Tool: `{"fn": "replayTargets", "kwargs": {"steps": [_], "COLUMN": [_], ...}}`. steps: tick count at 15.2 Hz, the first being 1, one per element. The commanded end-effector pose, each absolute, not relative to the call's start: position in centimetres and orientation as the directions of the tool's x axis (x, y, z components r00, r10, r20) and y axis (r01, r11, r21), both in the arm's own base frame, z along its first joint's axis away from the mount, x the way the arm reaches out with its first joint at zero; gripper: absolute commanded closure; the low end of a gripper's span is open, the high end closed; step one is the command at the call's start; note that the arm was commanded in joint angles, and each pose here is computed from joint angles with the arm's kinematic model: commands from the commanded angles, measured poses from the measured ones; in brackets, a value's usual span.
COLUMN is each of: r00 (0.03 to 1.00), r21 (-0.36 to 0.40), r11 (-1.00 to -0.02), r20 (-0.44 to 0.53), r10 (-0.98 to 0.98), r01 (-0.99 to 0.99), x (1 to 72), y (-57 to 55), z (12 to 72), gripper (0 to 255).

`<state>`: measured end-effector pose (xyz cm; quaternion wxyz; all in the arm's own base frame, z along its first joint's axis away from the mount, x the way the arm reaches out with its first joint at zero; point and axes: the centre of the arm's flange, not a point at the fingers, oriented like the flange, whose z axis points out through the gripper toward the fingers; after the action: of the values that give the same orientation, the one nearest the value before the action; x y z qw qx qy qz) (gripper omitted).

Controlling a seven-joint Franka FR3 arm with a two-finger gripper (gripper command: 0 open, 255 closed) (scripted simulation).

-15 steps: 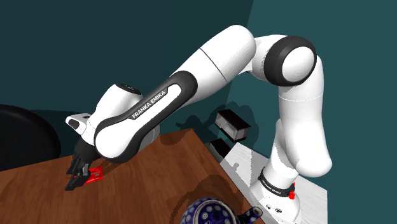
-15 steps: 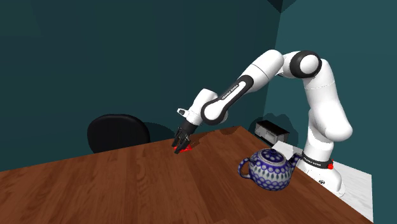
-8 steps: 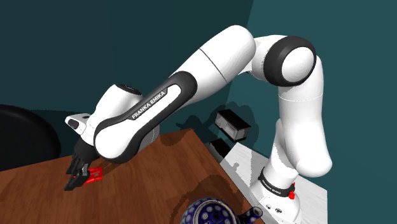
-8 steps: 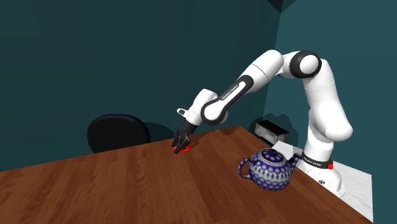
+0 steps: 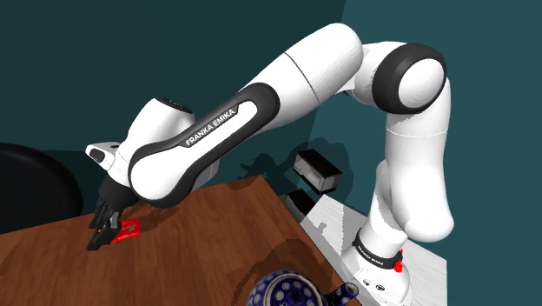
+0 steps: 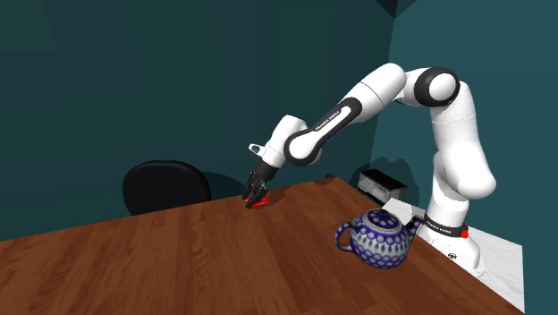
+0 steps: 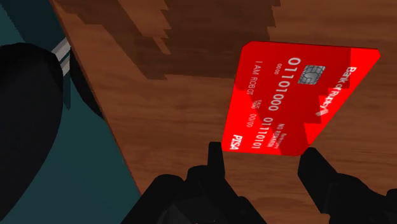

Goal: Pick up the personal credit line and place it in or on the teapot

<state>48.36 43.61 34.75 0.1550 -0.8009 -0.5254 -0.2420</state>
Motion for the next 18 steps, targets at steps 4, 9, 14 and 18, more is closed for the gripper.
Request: {"fn": "replayTargets", "kwargs": {"steps": [4,9,14,18], "r00": [0.331,0.331,0.331,0.331], "r21": [0.006,0.006,0.006,0.006], "r11": [-0.400,-0.400,-0.400,-0.400], "r20": [0.550,0.550,0.550,0.550], "r10": [0.767,0.767,0.767,0.767], "r01": [0.917,0.917,0.917,0.917], "x": [48.4,48.4,48.4,48.4], "y": [43.6,43.6,43.6,43.6], "z": [37.3,40.0,42.6,44.7], "gripper": [255,255,255,255]}}
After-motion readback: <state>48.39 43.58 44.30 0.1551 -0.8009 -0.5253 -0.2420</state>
